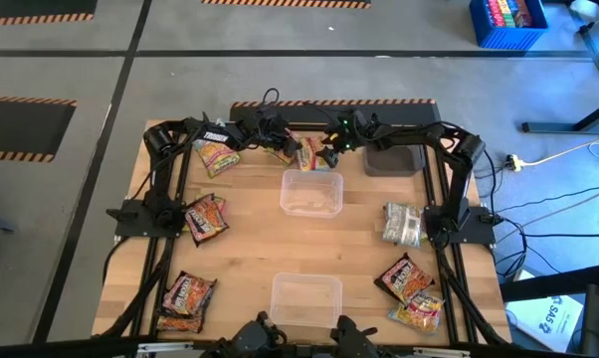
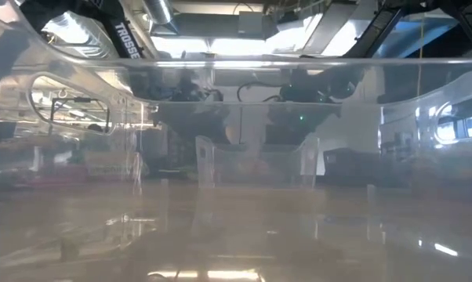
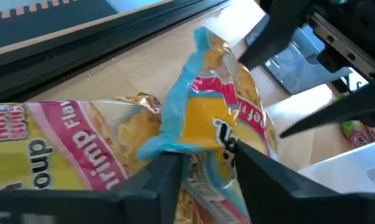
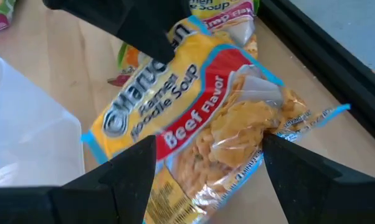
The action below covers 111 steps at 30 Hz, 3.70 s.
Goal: Sort Maruchan noodles
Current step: Put the blue noodle pack into the top transparent bin
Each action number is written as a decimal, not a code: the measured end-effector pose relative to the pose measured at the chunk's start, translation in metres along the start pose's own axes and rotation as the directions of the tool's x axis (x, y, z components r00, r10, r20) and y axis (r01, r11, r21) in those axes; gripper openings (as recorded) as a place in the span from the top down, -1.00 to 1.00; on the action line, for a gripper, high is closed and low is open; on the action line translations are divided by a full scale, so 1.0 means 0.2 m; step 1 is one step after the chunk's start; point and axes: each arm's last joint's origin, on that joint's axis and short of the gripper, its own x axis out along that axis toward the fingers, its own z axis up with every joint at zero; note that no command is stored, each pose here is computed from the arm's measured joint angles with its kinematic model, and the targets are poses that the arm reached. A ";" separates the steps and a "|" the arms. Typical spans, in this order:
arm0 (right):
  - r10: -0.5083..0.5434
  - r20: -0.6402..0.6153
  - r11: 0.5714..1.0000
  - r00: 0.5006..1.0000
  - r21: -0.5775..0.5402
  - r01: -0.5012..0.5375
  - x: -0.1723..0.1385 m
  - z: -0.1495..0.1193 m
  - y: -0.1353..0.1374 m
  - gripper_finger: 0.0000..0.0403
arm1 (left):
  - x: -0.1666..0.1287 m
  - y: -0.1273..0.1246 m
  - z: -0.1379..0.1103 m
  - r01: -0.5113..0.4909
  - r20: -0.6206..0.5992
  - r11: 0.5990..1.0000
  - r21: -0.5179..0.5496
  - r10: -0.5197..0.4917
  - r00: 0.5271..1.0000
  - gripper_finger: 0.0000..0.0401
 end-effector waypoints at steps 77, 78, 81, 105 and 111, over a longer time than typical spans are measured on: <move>0.249 0.199 0.918 0.948 -0.360 -0.166 -0.74 -0.16 0.80 -0.34 | -0.62 -1.09 -0.06 0.216 -0.046 0.730 0.649 -0.245 0.968 1.00; 0.255 0.204 0.913 0.945 -0.372 -0.166 -0.74 -0.16 0.81 -0.34 | -0.62 -1.10 -0.06 0.229 -0.056 0.716 0.659 -0.256 0.965 1.00; 0.274 0.261 0.914 0.926 -0.371 -0.166 -0.75 -0.13 0.82 -0.34 | -0.62 -1.12 -0.08 0.259 -0.081 0.679 0.687 -0.283 0.956 1.00; 0.266 0.085 0.930 0.960 -0.283 -0.233 -0.55 0.11 0.95 -0.34 | -0.56 -1.17 -0.15 0.241 -0.085 0.648 0.722 -0.263 0.961 1.00; 0.339 -0.023 0.905 0.940 -0.265 -0.333 -0.48 0.12 0.97 -0.33 | -0.57 -1.17 -0.14 0.222 -0.062 0.651 0.726 -0.260 0.964 1.00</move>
